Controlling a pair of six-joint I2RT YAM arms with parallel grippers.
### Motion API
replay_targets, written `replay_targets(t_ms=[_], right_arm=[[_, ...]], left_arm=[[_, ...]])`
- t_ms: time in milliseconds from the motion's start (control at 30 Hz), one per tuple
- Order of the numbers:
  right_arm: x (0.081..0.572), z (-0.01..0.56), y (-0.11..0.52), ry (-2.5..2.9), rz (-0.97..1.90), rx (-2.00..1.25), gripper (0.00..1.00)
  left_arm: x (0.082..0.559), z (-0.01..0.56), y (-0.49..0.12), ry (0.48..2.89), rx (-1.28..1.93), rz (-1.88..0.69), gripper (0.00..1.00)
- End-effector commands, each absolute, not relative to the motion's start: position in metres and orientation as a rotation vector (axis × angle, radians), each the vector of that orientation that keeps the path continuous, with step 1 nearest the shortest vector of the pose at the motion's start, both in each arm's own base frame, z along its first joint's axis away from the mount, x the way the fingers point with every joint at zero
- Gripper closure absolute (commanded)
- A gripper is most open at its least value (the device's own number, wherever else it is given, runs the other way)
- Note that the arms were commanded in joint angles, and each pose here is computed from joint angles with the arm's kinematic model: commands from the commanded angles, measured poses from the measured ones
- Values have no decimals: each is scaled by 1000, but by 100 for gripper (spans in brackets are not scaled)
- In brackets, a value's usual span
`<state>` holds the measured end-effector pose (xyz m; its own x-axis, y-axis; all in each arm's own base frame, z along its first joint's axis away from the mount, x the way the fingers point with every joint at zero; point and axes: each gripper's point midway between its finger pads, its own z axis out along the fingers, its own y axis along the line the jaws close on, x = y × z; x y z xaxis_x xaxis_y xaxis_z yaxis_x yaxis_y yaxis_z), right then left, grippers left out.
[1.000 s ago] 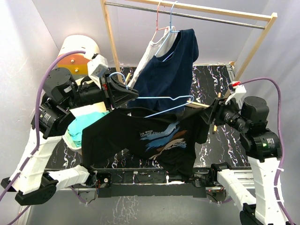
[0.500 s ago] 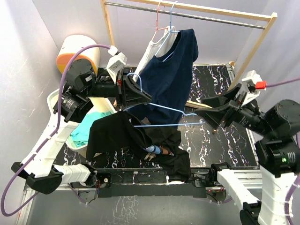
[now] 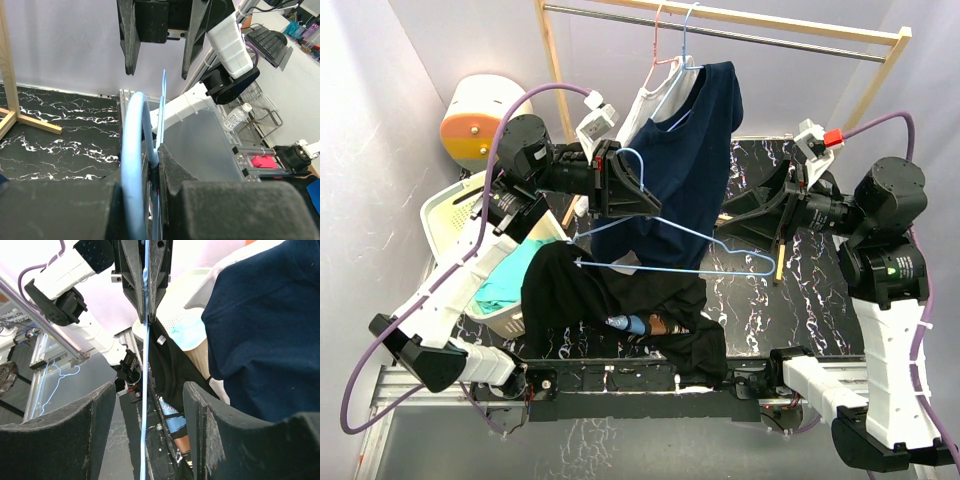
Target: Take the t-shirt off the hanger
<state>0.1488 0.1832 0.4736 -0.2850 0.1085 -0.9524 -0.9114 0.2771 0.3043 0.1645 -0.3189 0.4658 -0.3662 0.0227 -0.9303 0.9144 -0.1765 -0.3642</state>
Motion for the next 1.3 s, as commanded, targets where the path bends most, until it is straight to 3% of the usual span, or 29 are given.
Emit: replay_targets(t_ms=[0,333,633,733,800,900,1133,1267], right_arm=[[147,476,185,1471,1243,-816,42],[153,466,186,1508,1261,-800,45],[165,449,188,1574,1249,-769,58],[169,443,189,1597,1254,-766,72],[172,440,189,1612,1253,-753,89],[177,440,187,1623,1212,-726,92],[161,458,183,1559,1164,-724,92],[147,472,181,1527,1155,-728,92]], left_arm=[[162,493,-318,1284,1151,-1611,100],[186,505,-335,1282,1113,-1632,100],[193,517,-343,1242,1113,-1672,100],[191,520,-342,1231,1117,-1679,100],[190,521,-341,1226,1112,-1675,100],[188,522,-340,1222,1111,-1671,100],[176,528,-325,1191,1077,-1585,34],[176,532,-312,1203,1017,-1459,22]])
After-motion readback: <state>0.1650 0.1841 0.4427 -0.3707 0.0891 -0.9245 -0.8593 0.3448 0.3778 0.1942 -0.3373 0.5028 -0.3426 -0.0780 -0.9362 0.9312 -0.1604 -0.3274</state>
